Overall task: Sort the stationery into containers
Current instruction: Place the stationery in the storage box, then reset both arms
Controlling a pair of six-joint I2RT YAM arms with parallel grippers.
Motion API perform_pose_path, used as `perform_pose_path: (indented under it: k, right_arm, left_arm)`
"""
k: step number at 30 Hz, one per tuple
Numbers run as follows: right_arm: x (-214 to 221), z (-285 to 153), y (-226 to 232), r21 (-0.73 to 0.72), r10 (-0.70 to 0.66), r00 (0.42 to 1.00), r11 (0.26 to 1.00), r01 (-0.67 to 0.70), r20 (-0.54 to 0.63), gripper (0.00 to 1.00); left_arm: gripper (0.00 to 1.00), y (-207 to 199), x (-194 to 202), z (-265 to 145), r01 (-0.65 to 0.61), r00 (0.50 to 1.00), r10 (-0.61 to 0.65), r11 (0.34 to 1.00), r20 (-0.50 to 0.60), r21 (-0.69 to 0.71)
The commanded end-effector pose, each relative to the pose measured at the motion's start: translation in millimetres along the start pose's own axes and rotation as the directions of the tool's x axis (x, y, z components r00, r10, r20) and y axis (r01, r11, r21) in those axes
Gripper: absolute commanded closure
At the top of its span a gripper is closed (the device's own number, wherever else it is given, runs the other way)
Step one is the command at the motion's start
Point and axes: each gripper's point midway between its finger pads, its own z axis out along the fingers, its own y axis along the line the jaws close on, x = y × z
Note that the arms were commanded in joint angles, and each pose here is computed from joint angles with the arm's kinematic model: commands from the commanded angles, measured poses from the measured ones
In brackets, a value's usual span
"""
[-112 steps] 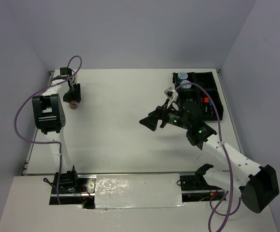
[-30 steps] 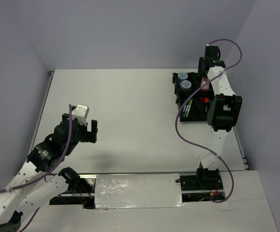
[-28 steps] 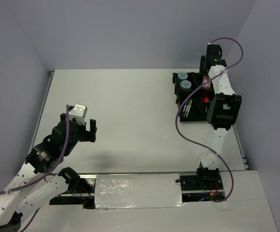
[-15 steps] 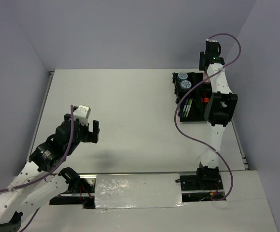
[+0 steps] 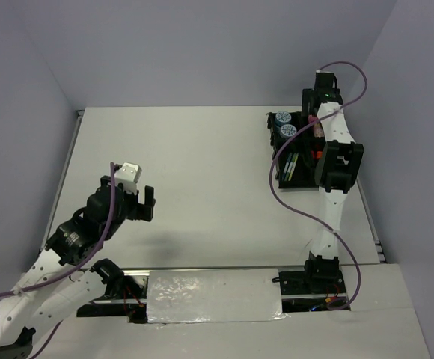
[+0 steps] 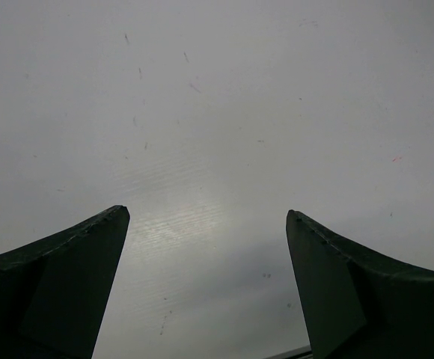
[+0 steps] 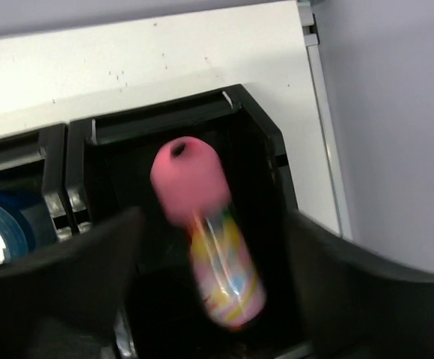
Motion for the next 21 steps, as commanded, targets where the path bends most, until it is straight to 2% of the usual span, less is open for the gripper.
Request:
perform_pose_path:
  k: [1,2,3,7,9,10,11,12,13,14,15,16,17,18,19,20,21]
  right_arm:
    - [-56.1,-28.8,-24.3,0.054,0.048,0.988,0.997,-0.056,0.148,0.09]
    - [-61.0,-34.0,-27.3,0.057,0.054,0.986,0.996,-0.064,0.158,0.07]
    - [-66.0,-40.8,-28.7,0.058,0.07,0.984,0.995,-0.081,0.166,0.0]
    - [-103.7,-95.4,-28.5,-0.033,0.142,0.96,0.99,-0.138,0.241,0.0]
    - [-122.9,-146.5,-26.3,-0.108,0.193,0.94,0.98,-0.168,0.281,0.0]
    - [-110.4,-154.7,-11.8,-0.17,0.217,0.946,0.969,-0.179,0.24,0.0]
    - [-125.4,-207.0,-11.2,-0.213,0.235,0.925,0.961,-0.175,0.299,0.0]
    - [-121.9,-226.9,-4.7,-0.245,0.255,0.918,0.952,-0.184,0.304,0.0]
    - [-88.2,-225.4,6.9,-0.265,0.245,0.94,0.947,-0.18,0.237,0.0]
    - [-88.7,-249.6,16.7,-0.336,0.266,0.928,0.926,-0.17,0.263,0.0]
    - [-92.4,-305.5,11.1,-0.37,0.288,0.897,0.916,-0.156,0.334,0.0]
    - [-63.0,-309.4,21.2,-0.399,0.279,0.916,0.905,-0.15,0.289,0.0]
    - [-53.9,-329.9,21.6,-0.426,0.295,0.91,0.892,-0.152,0.292,0.0]
    - [-49.7,-379.1,18.5,-0.464,0.313,0.881,0.877,-0.124,0.355,0.0]
    - [-24.0,-382.7,23.9,-0.482,0.313,0.894,0.867,-0.13,0.322,0.0]
    - [-18.3,-425.9,14.7,-0.517,0.34,0.858,0.85,-0.105,0.386,0.0]
    - [-7.5,-439.2,13.3,-0.537,0.352,0.851,0.838,-0.1,0.39,0.0]
  left_arm:
    - [0.01,-2.7,-7.8,2.0,0.001,0.999,-0.002,1.0,0.035,0.009]
    - [0.01,-2.4,-7.9,2.0,0.001,0.999,-0.001,1.0,0.034,0.007]
    - [0.01,-1.9,-7.1,2.6,0.002,1.0,-0.002,1.0,0.031,0.004]
    - [0.01,7.4,-9.7,0.9,0.024,0.999,-0.022,0.998,0.04,-0.052]
    - [0.01,21.8,-13.1,1.0,0.06,0.997,-0.054,0.988,0.05,-0.145]
    - [0.01,27.1,-14.7,3.4,0.073,0.997,-0.064,0.98,0.05,-0.187]
    - [0.01,33.1,-18.6,3.4,0.089,0.995,-0.078,0.969,0.06,-0.23]
    - [0.01,46.2,-33.8,-4.9,0.142,0.988,-0.115,0.942,0.106,-0.304]
    - [0.01,49.3,-40.8,-4.7,0.152,0.986,-0.122,0.93,0.11,-0.334]
    - [0.01,52.4,-51.1,-8.1,0.171,0.982,-0.133,0.921,0.131,-0.35]
    - [0.01,55.3,-74.4,-17.5,0.208,0.971,-0.15,0.912,0.185,-0.354]
    - [0.01,55.2,-85.2,-18.8,0.219,0.967,-0.153,0.91,0.205,-0.352]
    - [0.01,56.3,-95.9,-21.2,0.232,0.961,-0.158,0.908,0.227,-0.35]
    - [0.01,56.5,-114.1,-28.9,0.25,0.951,-0.166,0.909,0.263,-0.332]
    - [0.01,60.5,-126.6,-32.0,0.263,0.944,-0.17,0.904,0.281,-0.337]
    - [0.01,60.2,-132.4,-31.1,0.27,0.941,-0.177,0.906,0.288,-0.326]
    - [0.01,60.4,-138.2,-31.6,0.287,0.936,-0.195,0.906,0.292,-0.312]
